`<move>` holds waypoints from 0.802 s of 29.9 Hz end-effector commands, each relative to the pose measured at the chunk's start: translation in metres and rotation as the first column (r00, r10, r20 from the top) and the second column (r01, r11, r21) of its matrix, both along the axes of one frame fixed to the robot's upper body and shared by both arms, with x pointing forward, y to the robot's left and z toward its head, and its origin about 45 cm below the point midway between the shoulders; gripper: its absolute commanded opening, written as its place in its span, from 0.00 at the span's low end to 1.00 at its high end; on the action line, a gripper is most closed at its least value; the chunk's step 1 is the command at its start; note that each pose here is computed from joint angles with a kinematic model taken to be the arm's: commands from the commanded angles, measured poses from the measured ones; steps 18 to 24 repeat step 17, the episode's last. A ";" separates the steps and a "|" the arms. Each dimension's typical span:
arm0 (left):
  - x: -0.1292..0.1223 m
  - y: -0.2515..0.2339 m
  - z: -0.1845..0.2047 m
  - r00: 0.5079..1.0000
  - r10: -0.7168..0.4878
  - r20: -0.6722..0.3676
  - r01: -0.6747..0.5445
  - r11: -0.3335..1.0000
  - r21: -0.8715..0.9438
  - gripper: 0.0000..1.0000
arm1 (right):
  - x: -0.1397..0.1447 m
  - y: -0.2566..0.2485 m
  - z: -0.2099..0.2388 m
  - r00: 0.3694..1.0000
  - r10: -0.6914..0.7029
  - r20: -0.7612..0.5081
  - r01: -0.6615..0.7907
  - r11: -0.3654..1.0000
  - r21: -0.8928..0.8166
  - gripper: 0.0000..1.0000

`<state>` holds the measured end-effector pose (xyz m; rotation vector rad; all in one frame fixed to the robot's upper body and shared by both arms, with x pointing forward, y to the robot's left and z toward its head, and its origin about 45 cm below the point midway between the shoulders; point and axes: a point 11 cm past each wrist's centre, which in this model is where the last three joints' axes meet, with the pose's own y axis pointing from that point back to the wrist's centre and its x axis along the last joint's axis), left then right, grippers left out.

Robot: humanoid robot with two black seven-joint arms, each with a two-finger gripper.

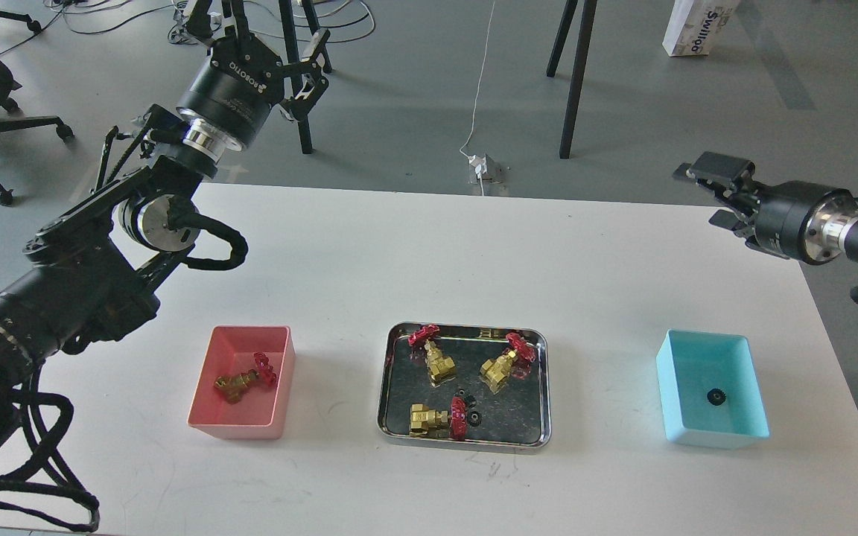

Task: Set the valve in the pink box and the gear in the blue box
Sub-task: 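Withdraw the right gripper from the light-blue box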

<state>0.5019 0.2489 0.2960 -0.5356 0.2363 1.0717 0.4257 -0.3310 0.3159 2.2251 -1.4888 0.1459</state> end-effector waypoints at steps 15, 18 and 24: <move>0.008 0.023 -0.045 0.980 0.167 -0.110 -0.165 0.986 0.026 0.99 | 0.037 0.000 -0.018 0.996 -0.067 0.051 -0.014 0.465 0.885 0.98; 0.008 0.021 -0.045 0.980 0.165 -0.110 -0.163 0.986 0.024 0.99 | 0.038 0.006 -0.018 0.997 -0.059 0.053 -0.021 0.457 0.889 0.98; 0.008 0.021 -0.045 0.980 0.165 -0.110 -0.163 0.986 0.024 0.99 | 0.038 0.006 -0.018 0.997 -0.059 0.053 -0.021 0.457 0.889 0.98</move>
